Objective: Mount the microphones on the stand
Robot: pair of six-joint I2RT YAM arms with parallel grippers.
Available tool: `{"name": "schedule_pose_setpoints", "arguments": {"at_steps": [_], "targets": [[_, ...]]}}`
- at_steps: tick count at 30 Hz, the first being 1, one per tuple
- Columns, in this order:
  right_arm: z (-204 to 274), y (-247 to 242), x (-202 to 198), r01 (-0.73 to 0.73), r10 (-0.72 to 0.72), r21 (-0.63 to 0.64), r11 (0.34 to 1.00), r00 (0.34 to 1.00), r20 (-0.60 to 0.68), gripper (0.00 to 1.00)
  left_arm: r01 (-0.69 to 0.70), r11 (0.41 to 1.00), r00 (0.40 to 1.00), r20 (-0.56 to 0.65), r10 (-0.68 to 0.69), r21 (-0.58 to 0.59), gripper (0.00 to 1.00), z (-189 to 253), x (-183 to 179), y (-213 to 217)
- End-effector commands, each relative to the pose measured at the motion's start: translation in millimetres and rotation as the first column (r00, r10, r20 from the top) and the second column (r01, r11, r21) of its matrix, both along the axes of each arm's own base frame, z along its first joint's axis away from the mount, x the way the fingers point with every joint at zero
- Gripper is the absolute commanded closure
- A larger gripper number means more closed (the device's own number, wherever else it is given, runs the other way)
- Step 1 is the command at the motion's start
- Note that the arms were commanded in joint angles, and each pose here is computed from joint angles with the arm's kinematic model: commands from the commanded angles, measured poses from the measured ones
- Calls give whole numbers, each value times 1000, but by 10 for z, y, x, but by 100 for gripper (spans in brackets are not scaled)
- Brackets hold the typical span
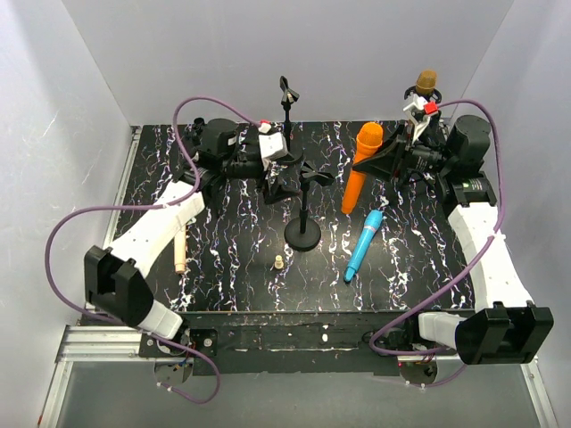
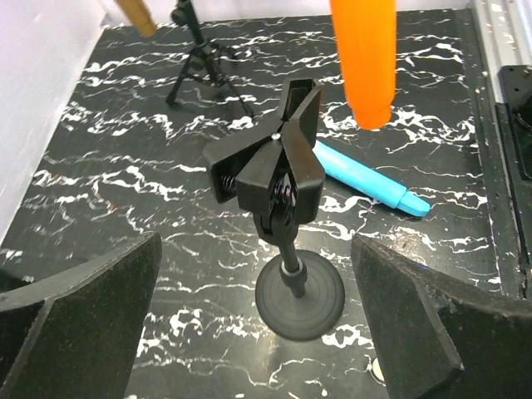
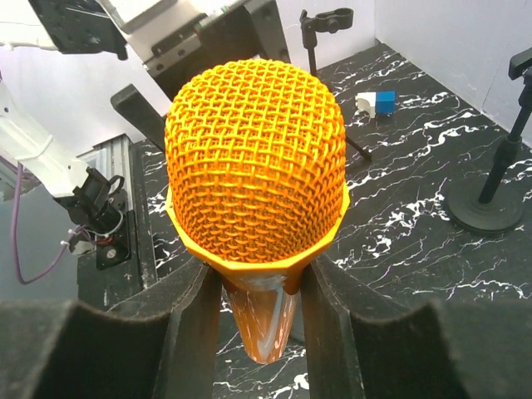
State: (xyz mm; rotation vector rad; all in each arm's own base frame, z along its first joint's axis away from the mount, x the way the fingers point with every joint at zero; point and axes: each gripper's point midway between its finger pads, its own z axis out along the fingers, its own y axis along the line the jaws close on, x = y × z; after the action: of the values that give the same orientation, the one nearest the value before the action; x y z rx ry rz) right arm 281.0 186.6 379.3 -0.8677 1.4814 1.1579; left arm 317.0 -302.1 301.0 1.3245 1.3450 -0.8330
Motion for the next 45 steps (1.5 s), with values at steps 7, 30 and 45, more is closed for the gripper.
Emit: {"name": "schedule_pose_setpoints", "arguments": {"at_steps": [7,30,45], "targets": [[6,95,43,-65,65,8,998,996,61,99,188,976,980,87,-178,-112,2,248,46,-296],[-107,246,56,-114,114,0,993,992,58,99,244,944,964,-51,-261,-221,35,184,11,-436],[0,281,110,-111,110,1,994,988,105,99,175,962,968,-145,-207,-208,100,106,-93,-356]]}}
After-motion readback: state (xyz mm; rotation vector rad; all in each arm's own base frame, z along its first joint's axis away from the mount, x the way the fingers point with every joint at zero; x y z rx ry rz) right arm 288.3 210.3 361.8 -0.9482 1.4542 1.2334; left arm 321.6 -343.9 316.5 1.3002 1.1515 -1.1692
